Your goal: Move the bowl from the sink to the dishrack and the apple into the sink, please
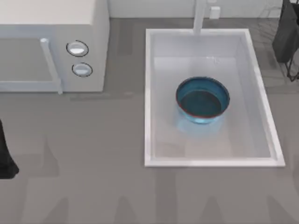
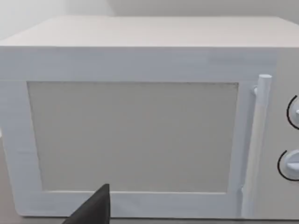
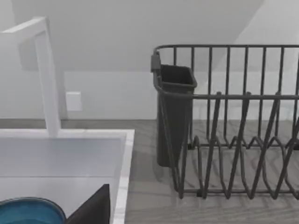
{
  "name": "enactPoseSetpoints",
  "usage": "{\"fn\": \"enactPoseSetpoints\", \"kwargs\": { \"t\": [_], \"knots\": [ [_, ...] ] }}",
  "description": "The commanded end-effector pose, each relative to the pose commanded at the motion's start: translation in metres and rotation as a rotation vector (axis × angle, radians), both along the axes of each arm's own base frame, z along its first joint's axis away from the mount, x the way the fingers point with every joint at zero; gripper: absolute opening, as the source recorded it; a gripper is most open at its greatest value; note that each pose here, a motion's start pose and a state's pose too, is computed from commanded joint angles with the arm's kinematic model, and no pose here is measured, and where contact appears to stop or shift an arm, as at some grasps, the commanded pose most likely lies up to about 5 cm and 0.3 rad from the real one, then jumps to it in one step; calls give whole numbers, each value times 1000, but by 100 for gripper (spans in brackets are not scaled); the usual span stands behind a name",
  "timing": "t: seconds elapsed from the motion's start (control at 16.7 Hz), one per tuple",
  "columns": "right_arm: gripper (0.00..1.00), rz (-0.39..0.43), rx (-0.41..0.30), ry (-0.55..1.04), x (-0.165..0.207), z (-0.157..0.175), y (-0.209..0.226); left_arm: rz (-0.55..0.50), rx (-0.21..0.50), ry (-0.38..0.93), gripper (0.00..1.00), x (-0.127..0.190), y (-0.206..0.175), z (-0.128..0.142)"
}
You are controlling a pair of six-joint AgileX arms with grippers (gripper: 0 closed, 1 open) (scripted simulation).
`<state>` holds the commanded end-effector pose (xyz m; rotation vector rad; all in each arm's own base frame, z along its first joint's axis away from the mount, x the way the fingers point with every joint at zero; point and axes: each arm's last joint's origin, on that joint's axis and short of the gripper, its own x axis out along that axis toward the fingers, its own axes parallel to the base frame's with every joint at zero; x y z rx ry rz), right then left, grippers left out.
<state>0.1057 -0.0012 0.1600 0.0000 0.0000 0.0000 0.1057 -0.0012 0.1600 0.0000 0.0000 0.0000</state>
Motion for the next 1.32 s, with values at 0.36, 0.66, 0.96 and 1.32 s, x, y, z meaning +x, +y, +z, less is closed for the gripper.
{"fn": "enactPoseSetpoints", "kwargs": {
  "t": [0.36, 0.66, 0.96, 1.32],
  "knots": [
    [100, 30, 26, 60, 1, 17, 3, 0, 0, 0, 100, 0, 0, 0],
    [100, 73, 106, 291, 20, 65, 12, 0, 0, 0, 100, 0, 0, 0],
    [100, 74, 178, 620, 80, 120, 34, 0, 0, 0, 100, 0, 0, 0],
    [100, 39, 171, 1008, 201, 141, 97, 0, 0, 0, 100, 0, 0, 0]
  ]
}}
